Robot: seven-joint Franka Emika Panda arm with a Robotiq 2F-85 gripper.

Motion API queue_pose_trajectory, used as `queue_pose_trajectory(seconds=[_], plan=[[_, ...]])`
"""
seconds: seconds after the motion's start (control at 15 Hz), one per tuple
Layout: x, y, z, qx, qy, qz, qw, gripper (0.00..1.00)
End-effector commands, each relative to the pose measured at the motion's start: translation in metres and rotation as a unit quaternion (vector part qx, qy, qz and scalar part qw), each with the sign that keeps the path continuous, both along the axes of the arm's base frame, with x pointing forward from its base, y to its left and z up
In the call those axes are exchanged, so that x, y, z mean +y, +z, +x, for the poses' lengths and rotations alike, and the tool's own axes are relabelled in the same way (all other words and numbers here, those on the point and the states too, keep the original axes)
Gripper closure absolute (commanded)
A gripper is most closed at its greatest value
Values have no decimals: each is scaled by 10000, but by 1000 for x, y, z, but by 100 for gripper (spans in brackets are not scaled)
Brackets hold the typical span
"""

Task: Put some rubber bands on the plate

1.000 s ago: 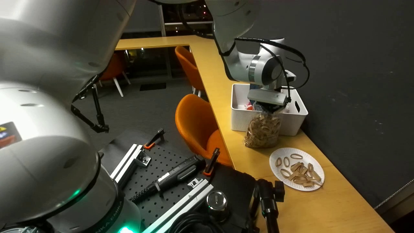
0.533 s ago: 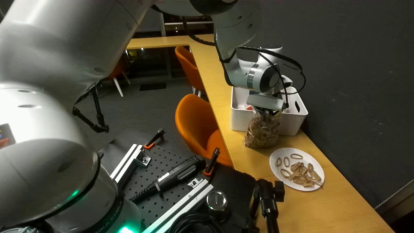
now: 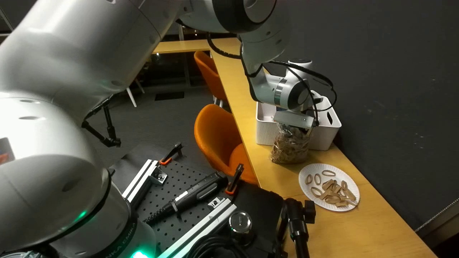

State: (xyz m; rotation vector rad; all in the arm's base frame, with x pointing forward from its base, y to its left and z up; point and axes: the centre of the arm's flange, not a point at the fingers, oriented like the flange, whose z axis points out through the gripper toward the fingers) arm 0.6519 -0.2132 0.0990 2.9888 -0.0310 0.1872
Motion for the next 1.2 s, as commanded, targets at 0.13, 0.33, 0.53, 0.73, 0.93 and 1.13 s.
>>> queue_pose_trajectory(seconds=[0.13,0.33,0.53,0.73,0.93,1.13], plan=[[-2,-26,14,20,164,27,9999,42],[-2,-38,14,65,170,6,9998,41],[-3,-36,16,-8,171,16,9999,67],[-4,-27,15,-86,148,-5,9999,92],[-6,-20,14,-143,110,1,9998,100],[-8,-4,10,-140,45,-111,9998,98]])
